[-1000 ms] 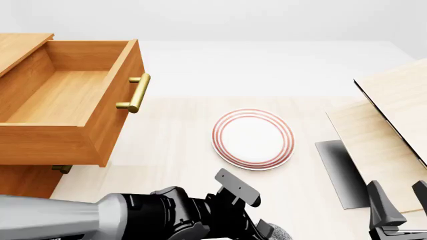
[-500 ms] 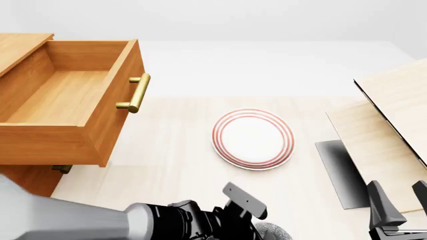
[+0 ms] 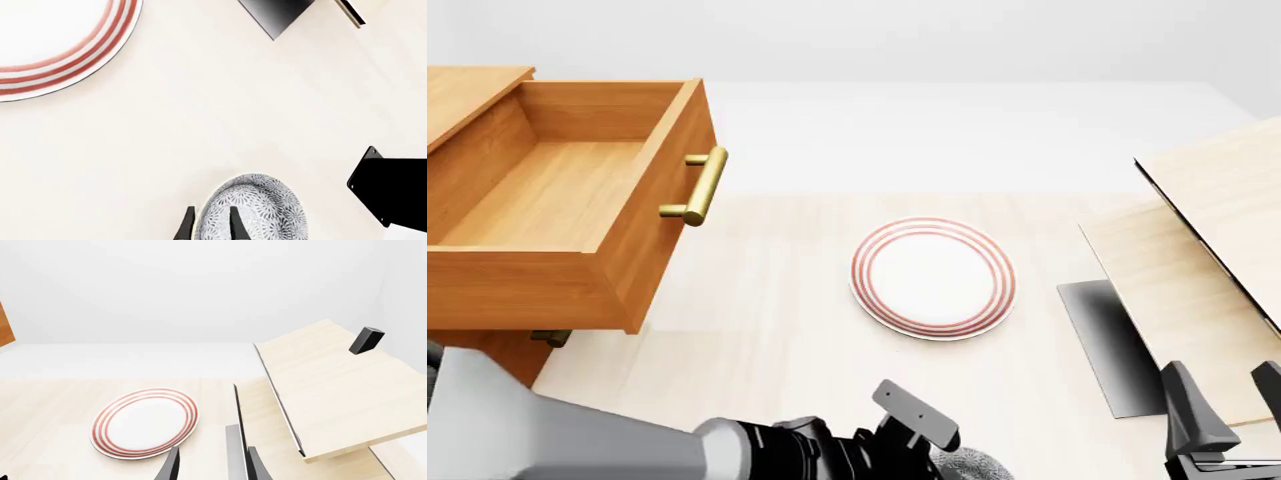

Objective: Open the top drawer of the cabinet and put the bowl in it.

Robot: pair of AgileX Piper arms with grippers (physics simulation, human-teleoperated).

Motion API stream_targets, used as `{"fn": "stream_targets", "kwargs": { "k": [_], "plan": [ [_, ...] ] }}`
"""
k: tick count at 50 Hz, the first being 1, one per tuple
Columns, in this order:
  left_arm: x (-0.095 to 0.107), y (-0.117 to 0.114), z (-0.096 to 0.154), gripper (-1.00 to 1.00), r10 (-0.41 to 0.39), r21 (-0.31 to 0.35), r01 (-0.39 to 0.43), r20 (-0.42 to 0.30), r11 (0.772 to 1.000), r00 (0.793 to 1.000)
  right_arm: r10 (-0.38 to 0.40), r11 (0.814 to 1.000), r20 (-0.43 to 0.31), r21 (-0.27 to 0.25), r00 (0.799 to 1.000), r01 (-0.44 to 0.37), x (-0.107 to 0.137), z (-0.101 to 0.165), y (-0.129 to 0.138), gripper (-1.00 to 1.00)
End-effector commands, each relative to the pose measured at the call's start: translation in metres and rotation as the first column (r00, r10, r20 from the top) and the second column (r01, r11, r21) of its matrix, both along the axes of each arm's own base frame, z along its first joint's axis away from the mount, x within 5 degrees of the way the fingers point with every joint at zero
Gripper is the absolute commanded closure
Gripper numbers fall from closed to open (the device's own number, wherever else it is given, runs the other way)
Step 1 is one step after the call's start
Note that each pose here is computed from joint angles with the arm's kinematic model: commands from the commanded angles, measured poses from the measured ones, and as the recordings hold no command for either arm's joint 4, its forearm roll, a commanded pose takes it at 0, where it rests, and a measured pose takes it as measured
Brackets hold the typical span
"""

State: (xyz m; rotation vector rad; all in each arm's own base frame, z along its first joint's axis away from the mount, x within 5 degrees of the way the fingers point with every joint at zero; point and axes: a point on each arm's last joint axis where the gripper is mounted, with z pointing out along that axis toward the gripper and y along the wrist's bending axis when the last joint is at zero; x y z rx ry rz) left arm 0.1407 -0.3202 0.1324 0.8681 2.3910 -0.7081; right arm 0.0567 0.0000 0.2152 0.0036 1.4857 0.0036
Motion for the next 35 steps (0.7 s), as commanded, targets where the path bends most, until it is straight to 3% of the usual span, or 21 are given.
{"fn": "stream_targets", "kwargs": {
  "k": [1, 13, 23, 35],
  "plan": [
    [0.002, 0.006, -0.002, 1.00, 0.013, -0.005, -0.013, 0.000, 1.000, 1.000, 0.000, 1.000, 0.000, -0.001, 1.000, 0.000, 0.000, 0.000, 0.000, -1.00],
    [0.001, 0.009, 0.002, 1.00, 0.018, -0.016, -0.018, 0.004, 1.000, 1.000, 0.000, 1.000, 0.000, -0.001, 1.000, 0.000, 0.000, 0.000, 0.000, -1.00],
    [-0.003, 0.016, 0.025, 1.00, 0.028, -0.077, -0.027, 0.015, 0.997, 0.999, 0.000, 1.000, 0.000, -0.001, 1.000, 0.000, 0.000, 0.000, 0.000, -1.00],
    [-0.004, 0.021, 0.047, 1.00, 0.023, -0.106, -0.018, 0.040, 0.994, 0.999, 0.000, 1.000, 0.001, -0.001, 1.000, 0.000, 0.000, 0.000, 0.000, -1.00]
  ]
}}
